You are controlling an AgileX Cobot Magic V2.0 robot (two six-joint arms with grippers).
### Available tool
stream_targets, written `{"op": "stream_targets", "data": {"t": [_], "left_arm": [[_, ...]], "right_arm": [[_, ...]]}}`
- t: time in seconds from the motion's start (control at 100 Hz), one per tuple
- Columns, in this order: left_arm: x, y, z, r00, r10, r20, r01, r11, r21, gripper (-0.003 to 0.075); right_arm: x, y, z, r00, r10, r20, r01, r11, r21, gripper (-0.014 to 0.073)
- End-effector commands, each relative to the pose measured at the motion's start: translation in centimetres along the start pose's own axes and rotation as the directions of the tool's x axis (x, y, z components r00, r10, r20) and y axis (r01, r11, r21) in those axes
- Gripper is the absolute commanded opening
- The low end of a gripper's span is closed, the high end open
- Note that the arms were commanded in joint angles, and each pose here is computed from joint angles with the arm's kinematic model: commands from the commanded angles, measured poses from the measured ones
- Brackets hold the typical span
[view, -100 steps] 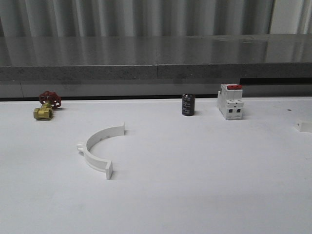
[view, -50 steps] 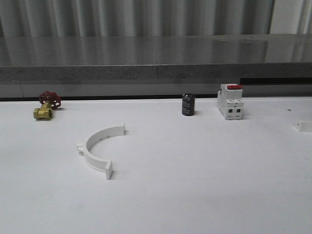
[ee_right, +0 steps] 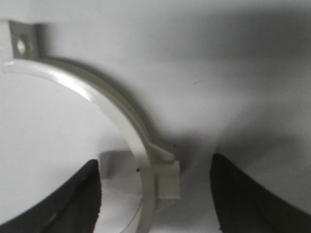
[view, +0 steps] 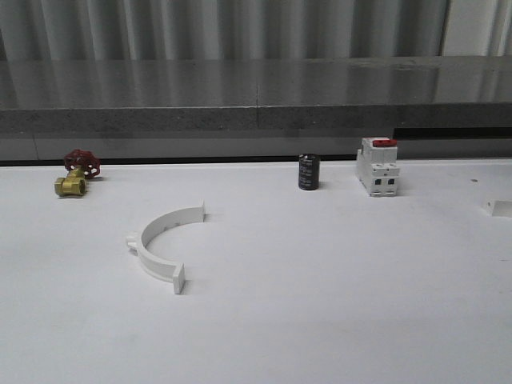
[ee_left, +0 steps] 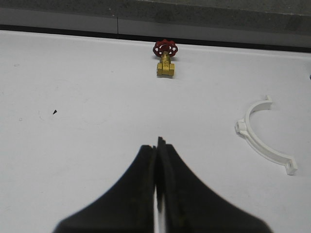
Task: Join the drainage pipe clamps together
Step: 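Carry the clamp half with the right gripper toward the placed half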
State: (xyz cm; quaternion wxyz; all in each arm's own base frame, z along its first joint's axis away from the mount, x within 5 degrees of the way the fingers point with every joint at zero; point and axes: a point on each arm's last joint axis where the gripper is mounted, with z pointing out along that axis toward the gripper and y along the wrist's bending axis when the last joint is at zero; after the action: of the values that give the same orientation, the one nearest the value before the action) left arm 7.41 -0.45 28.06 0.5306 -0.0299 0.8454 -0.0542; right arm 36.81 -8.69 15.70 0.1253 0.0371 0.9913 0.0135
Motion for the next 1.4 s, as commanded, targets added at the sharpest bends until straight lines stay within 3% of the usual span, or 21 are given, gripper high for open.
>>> {"op": "stream_targets", "data": {"t": [0.0, 0.14, 0.25, 0.48, 0.62, 0.76, 1.0, 1.23, 1.39], "left_arm": [[-1.3, -0.2, -0.4, 0.996, -0.002, 0.092, 0.001, 1.000, 0.016, -0.0020], [-1.3, -0.2, -0.4, 0.996, -0.002, 0.092, 0.001, 1.000, 0.016, -0.0020], [-1.3, -0.2, -0.4, 0.996, -0.002, 0.092, 0.001, 1.000, 0.016, -0.0020], [-1.3, -0.2, -0.4, 0.996, -0.002, 0.092, 0.001, 1.000, 0.016, -0.0020], [-1.3, -0.2, -0.4, 0.996, -0.002, 0.092, 0.001, 1.000, 0.016, -0.0020], [-1.3, -0.2, -0.4, 0.996, -0.002, 0.092, 0.001, 1.000, 0.016, -0.0020], [-1.3, -0.2, -0.4, 0.996, -0.002, 0.092, 0.001, 1.000, 0.016, -0.0020], [-1.3, -0.2, -0.4, 0.996, -0.002, 0.092, 0.001, 1.000, 0.016, -0.0020], [-1.3, -0.2, -0.4, 0.996, -0.002, 0.092, 0.001, 1.000, 0.016, -0.0020]], "right_arm": [[-1.0, -0.2, -2.2, 0.996, -0.002, 0.086, 0.001, 1.000, 0.010, 0.0392], [-1.0, -0.2, -2.2, 0.996, 0.005, 0.086, -0.006, 1.000, 0.009, 0.0157], [-0.8, -0.1, -2.2, 0.998, 0.006, 0.063, -0.006, 1.000, 0.003, 0.0057], [-0.6, 0.1, -2.3, 0.999, 0.017, 0.034, -0.016, 1.000, -0.016, 0.0036], [-1.4, 2.1, -4.1, 0.994, 0.085, 0.068, -0.082, 0.996, -0.045, 0.0036], [-1.6, 6.5, -6.6, 0.991, 0.068, 0.115, -0.065, 0.997, -0.030, 0.0036], [-0.2, 16.0, -8.2, 0.988, 0.043, 0.149, -0.057, 0.995, 0.086, 0.0036], [1.5, 24.5, -8.4, 0.979, 0.023, 0.201, -0.019, 1.000, -0.019, 0.0036], [1.5, 28.5, -7.9, 0.978, 0.014, 0.209, -0.001, 0.998, -0.063, 0.0036]]}}
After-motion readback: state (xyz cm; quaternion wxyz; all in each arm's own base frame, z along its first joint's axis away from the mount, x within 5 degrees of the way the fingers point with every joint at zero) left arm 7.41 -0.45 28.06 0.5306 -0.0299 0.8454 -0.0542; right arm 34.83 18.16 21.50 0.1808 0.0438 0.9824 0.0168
